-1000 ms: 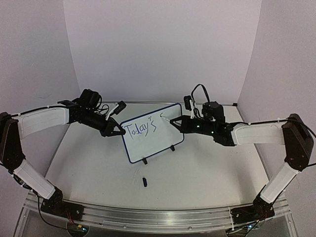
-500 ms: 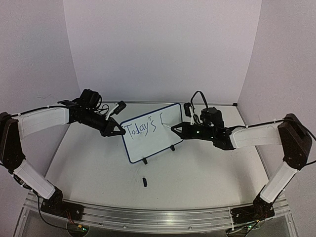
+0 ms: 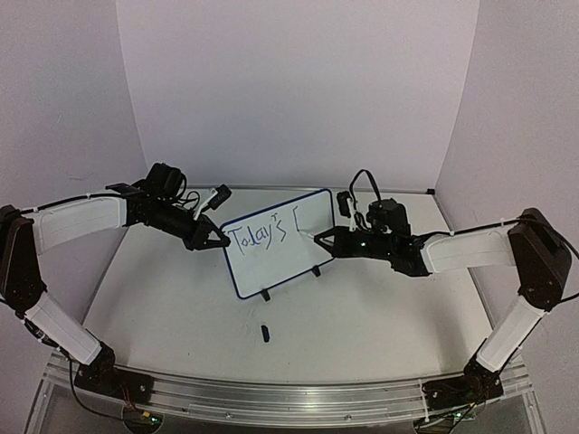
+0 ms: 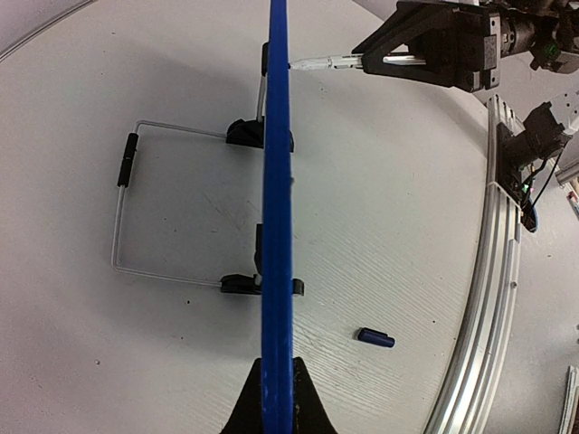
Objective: Write a sentence on the whiteboard
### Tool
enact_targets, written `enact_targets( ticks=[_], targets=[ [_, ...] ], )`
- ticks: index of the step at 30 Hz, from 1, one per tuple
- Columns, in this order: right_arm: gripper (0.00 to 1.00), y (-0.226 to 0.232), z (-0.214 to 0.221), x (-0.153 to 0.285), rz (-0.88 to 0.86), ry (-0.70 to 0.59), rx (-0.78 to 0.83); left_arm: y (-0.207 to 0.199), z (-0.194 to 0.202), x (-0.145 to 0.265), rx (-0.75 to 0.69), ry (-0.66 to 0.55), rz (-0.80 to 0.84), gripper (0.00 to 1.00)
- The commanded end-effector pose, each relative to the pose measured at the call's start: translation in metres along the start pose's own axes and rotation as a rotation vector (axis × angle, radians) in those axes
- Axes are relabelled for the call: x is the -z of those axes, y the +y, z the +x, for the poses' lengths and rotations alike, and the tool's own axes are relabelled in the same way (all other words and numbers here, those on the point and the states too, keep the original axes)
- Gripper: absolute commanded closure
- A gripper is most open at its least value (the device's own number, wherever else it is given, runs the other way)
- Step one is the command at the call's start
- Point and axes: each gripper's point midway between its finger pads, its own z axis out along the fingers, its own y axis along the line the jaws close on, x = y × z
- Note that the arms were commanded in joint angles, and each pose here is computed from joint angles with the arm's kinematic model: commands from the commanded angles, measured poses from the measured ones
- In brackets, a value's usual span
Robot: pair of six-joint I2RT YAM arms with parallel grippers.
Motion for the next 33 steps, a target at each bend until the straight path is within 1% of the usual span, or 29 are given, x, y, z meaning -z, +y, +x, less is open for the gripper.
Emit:
enact_targets(
  ticks=[1,10,16,33],
  targets=[
    [1.00,0.013,-0.006,-0.002,-0.032,-0.004,0.013,0.006,0.015,-0.011,0.016,0.074,-0.019,1.00],
    [1.00,0.039,-0.032,0.015,-0.098,-0.063,0.026,0.005,0.015,-0.011,0.015,0.074,-0.017,1.00],
    [1.00,0.041,-0.043,0.020,-0.090,-0.100,0.040,0.005,0.014,-0.011,0.013,0.072,-0.019,1.00],
    [1.00,0.039,-0.042,0.002,-0.095,-0.075,0.035,0.005,0.015,-0.012,0.015,0.075,-0.019,1.00]
  ],
)
